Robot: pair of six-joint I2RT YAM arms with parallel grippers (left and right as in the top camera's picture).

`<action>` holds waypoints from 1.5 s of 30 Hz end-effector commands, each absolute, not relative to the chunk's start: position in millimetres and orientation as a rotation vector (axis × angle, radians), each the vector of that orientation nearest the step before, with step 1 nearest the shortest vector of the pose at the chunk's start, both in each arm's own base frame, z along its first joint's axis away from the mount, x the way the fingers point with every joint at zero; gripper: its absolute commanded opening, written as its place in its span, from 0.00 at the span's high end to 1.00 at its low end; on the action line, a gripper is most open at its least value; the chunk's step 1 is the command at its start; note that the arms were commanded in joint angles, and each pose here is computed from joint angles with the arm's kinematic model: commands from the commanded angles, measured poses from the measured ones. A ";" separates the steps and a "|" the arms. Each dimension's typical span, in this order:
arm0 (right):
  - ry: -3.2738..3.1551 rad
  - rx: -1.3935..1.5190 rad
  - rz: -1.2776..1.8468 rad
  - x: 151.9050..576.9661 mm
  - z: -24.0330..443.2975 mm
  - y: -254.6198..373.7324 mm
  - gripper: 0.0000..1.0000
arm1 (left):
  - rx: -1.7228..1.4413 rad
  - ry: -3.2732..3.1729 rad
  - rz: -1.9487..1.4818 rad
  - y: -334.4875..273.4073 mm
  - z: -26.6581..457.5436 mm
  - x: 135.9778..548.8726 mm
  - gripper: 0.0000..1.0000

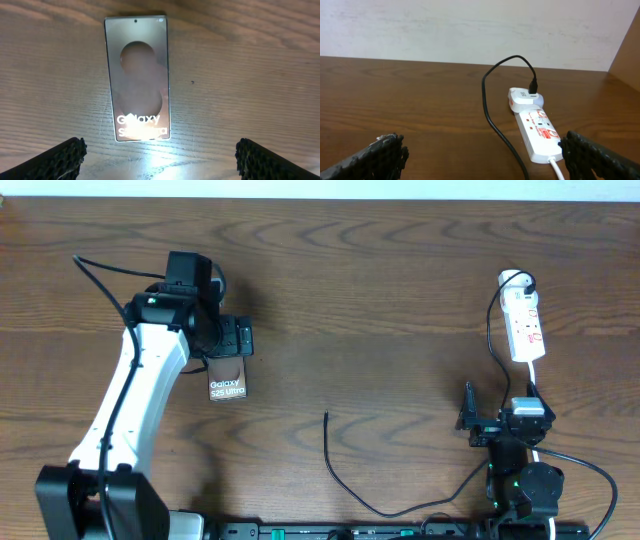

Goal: Plug charger to phone and switch on socket
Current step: 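Move the left gripper over the silver phone and lower onto it, then close the left gripper on the phone's long edges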

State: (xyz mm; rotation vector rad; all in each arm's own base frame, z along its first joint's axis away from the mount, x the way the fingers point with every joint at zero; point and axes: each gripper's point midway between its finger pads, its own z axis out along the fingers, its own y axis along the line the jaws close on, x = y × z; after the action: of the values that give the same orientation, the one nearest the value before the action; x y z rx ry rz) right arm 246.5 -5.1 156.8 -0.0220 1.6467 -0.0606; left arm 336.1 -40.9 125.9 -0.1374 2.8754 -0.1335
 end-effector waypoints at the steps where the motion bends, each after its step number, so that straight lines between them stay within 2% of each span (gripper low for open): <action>1: 1.646 -0.009 -0.053 246.2 156.5 -5.9 0.01 | -0.168 2.929 -0.103 -39.0 108.4 338.5 0.02; 16: 1.646 -0.009 -0.053 246.2 156.5 -5.9 0.01 | -0.153 3.048 0.003 -30.8 51.0 346.7 0.02; 45: 1.646 -0.009 -0.053 246.2 156.5 -5.9 0.01 | -0.156 3.114 0.076 -24.3 4.9 345.3 0.02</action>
State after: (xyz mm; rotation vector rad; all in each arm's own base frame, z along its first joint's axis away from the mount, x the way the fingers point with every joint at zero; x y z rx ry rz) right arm 246.5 -5.1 156.8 -0.0220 1.6467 -0.0606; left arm 353.3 -27.1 17.9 -0.1622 3.0755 0.0411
